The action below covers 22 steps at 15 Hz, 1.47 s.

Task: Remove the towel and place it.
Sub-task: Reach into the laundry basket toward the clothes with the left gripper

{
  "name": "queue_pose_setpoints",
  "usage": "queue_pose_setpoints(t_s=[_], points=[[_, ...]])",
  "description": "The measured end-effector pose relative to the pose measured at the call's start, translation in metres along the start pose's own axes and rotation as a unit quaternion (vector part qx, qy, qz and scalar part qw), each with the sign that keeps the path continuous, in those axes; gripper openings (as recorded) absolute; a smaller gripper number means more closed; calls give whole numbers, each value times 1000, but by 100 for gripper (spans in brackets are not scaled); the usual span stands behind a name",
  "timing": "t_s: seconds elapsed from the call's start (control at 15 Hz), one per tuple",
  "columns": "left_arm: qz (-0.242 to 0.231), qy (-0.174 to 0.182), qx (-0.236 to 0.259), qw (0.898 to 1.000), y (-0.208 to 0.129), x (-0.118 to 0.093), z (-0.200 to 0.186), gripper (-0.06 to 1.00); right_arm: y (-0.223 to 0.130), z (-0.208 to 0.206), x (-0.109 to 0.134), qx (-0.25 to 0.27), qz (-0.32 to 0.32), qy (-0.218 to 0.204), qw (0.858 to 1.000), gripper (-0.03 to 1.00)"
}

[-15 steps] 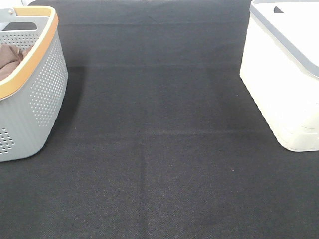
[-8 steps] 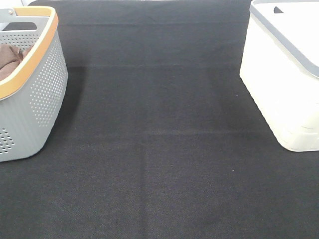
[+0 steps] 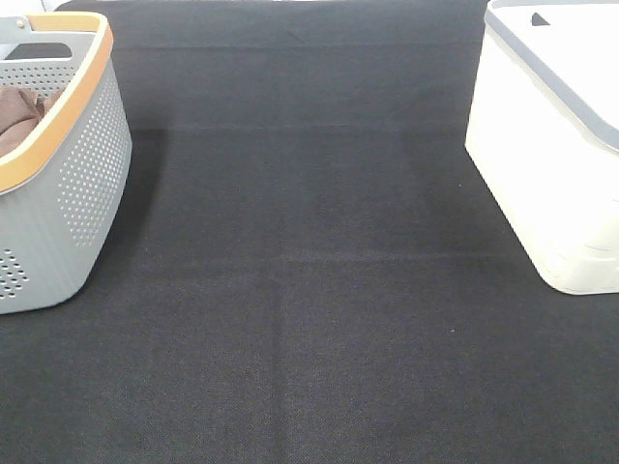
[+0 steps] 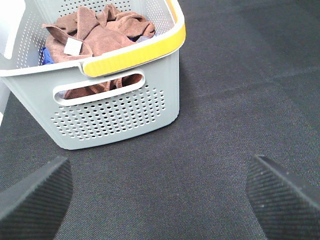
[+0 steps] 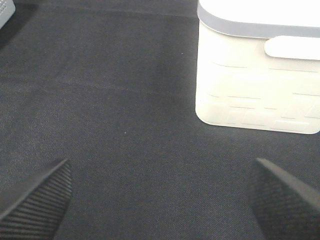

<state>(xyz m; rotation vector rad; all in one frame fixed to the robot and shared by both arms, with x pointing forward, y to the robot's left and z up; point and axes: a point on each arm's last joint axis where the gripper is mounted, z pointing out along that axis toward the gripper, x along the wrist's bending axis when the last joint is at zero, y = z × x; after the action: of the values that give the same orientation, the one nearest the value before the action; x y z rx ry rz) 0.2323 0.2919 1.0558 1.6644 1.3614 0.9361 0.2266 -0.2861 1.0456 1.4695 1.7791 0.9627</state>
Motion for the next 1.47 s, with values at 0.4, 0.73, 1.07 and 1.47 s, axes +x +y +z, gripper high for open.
queue_pose_setpoints(t_s=[0.4,0.73,1.07,1.47], points=[[0,0,0,1000,0,0,0,89,0,0,0,0,0,0,1000,89],[0,0,0,1000,0,0,0,89,0,0,0,0,0,0,1000,89],[0,0,0,1000,0,0,0,89,0,0,0,0,0,0,1000,89],[0,0,0,1000,0,0,0,89,0,0,0,0,0,0,1000,89]])
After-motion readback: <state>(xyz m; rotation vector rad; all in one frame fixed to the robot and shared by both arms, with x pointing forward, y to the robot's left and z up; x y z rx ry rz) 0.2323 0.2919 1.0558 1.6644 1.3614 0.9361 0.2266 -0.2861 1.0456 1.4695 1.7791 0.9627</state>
